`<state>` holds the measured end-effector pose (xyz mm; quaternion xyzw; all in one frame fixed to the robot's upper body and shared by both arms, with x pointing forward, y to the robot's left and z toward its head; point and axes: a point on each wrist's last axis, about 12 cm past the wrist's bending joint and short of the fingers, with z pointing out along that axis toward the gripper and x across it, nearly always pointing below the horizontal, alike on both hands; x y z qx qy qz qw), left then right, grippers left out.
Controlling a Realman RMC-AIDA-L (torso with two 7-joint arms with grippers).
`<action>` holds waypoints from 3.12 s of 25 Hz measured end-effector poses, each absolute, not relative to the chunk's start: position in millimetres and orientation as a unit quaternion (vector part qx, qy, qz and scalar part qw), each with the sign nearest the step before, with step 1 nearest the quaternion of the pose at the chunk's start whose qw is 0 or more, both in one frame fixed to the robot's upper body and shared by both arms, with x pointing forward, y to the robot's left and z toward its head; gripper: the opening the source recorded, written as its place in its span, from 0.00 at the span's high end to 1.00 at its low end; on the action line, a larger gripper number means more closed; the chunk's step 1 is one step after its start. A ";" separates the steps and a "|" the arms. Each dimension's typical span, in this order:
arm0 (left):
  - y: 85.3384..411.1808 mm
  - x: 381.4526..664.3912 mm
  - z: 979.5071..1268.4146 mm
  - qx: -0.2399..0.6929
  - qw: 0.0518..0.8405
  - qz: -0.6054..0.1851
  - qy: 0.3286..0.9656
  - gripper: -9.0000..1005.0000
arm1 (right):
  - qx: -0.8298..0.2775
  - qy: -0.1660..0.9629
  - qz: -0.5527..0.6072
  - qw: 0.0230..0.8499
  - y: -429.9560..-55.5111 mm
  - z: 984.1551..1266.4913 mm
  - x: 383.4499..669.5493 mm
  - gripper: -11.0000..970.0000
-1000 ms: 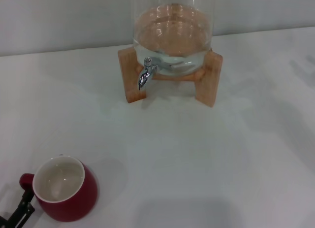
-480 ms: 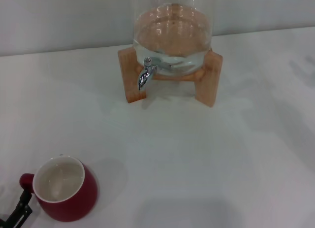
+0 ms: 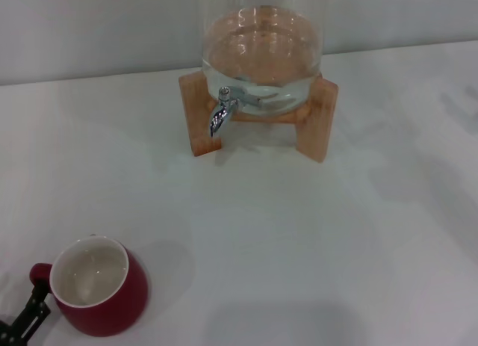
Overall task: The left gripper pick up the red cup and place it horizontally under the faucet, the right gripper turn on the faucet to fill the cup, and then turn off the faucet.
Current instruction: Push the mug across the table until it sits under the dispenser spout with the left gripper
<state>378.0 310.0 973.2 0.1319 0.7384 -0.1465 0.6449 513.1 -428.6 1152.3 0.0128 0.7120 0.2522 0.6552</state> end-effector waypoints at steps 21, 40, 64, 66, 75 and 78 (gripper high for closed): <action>309.0 399.5 972.5 0.160 0.633 -0.137 0.745 0.15 | 0.022 0.710 0.248 0.658 -431.9 1150.3 512.3 0.31; 304.8 402.6 972.6 0.181 0.622 -0.161 0.745 0.51 | 0.022 0.709 0.248 0.659 -431.4 1151.1 513.9 0.31; 299.2 423.2 983.1 0.193 0.642 -0.173 0.722 0.90 | 0.021 0.709 0.254 0.658 -430.3 1149.6 513.1 0.31; 298.4 428.7 984.8 0.197 0.643 -0.173 0.719 0.90 | 0.020 0.709 0.254 0.657 -430.0 1149.6 513.0 0.31; 296.2 465.3 996.0 0.206 0.643 -0.179 0.716 0.90 | 0.016 0.710 0.260 0.654 -427.6 1148.5 512.4 0.32; 291.1 477.9 999.8 0.210 0.641 -0.185 0.715 0.90 | 0.014 0.710 0.264 0.652 -426.2 1147.3 511.9 0.32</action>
